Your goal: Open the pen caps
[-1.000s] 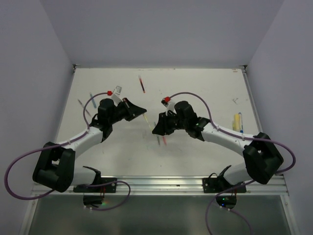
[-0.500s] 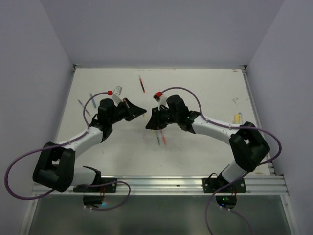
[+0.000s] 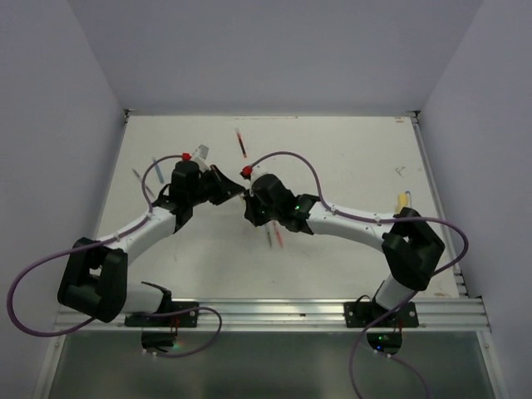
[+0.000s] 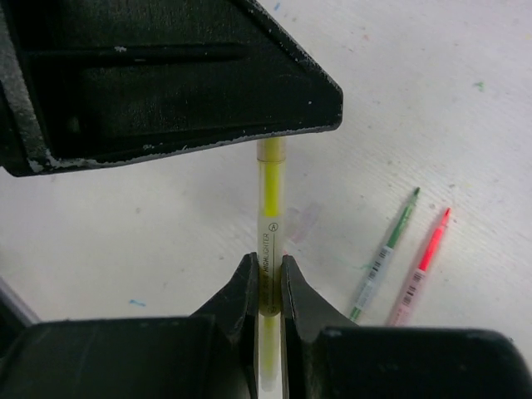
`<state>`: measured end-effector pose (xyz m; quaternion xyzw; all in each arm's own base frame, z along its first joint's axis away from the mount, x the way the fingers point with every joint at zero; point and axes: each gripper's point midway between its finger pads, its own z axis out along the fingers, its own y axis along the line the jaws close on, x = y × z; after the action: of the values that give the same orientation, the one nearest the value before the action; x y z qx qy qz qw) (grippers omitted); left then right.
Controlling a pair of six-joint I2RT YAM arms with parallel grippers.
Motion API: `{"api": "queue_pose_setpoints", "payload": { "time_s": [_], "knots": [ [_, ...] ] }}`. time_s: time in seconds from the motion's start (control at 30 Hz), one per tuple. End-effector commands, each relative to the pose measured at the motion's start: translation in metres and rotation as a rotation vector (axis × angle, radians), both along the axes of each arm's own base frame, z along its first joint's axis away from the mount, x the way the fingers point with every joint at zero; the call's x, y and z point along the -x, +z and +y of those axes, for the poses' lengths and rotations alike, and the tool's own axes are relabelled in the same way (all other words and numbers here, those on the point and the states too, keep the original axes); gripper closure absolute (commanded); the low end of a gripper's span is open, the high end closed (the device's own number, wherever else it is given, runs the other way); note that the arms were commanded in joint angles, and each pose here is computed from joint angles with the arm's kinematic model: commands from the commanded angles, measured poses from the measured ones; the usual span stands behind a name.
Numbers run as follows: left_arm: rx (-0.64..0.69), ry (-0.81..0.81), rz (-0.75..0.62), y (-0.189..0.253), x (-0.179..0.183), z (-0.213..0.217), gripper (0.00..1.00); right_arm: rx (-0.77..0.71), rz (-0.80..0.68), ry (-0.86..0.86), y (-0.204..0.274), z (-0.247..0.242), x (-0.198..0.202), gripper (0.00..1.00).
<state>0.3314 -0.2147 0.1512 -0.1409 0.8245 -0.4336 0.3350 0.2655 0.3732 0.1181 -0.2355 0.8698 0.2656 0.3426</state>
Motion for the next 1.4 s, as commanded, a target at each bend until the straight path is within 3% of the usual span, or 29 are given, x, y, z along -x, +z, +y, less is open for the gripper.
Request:
{"api": "queue_pose_setpoints", "payload": {
  "time_s": [0.0, 0.37, 0.53, 0.67, 0.83, 0.93, 0.97, 1.03, 1.07, 1.13, 1.37],
  "knots": [
    [-0.039, 0.116, -0.035, 0.017, -0.027, 0.012, 1.00, 0.299, -0.106, -0.096, -0.027, -0.038, 0.006, 1.00],
    [0.078, 0.161, 0.025, 0.014, -0.038, 0.015, 1.00, 0.448, -0.166, -0.125, -0.038, -0.070, 0.024, 1.00],
    [0.115, 0.153, -0.043, 0.034, -0.043, 0.020, 1.00, 0.479, -0.172, -0.111, -0.036, -0.081, 0.039, 1.00],
    [0.184, 0.016, -0.244, 0.069, -0.038, 0.006, 1.00, 0.291, -0.072, 0.007, -0.016, -0.062, 0.061, 1.00],
    [0.259, -0.158, -0.441, 0.093, 0.003, -0.006, 1.00, -0.004, 0.064, 0.099, 0.010, -0.048, 0.057, 1.00],
    [0.159, -0.114, -0.417, 0.072, 0.005, 0.005, 1.00, -0.056, 0.072, 0.104, 0.024, -0.050, 0.054, 1.00],
    [0.097, -0.098, -0.315, 0.048, 0.005, 0.009, 1.00, -0.058, 0.073, 0.101, 0.025, -0.051, 0.053, 1.00],
    [-0.006, -0.044, -0.289, 0.039, -0.004, 0.020, 1.00, -0.050, 0.085, 0.064, 0.022, -0.061, 0.049, 1.00],
    [-0.056, -0.031, -0.194, 0.018, 0.002, 0.026, 1.00, -0.046, 0.088, 0.049, 0.020, -0.064, 0.048, 1.00],
    [-0.137, 0.012, -0.131, 0.000, 0.001, 0.037, 1.00, -0.002, 0.084, -0.016, 0.010, -0.077, 0.040, 1.00],
    [-0.217, -0.021, 0.071, -0.068, 0.031, 0.040, 1.00, 0.141, 0.092, -0.161, -0.028, -0.105, 0.028, 1.00]
  ]
}}
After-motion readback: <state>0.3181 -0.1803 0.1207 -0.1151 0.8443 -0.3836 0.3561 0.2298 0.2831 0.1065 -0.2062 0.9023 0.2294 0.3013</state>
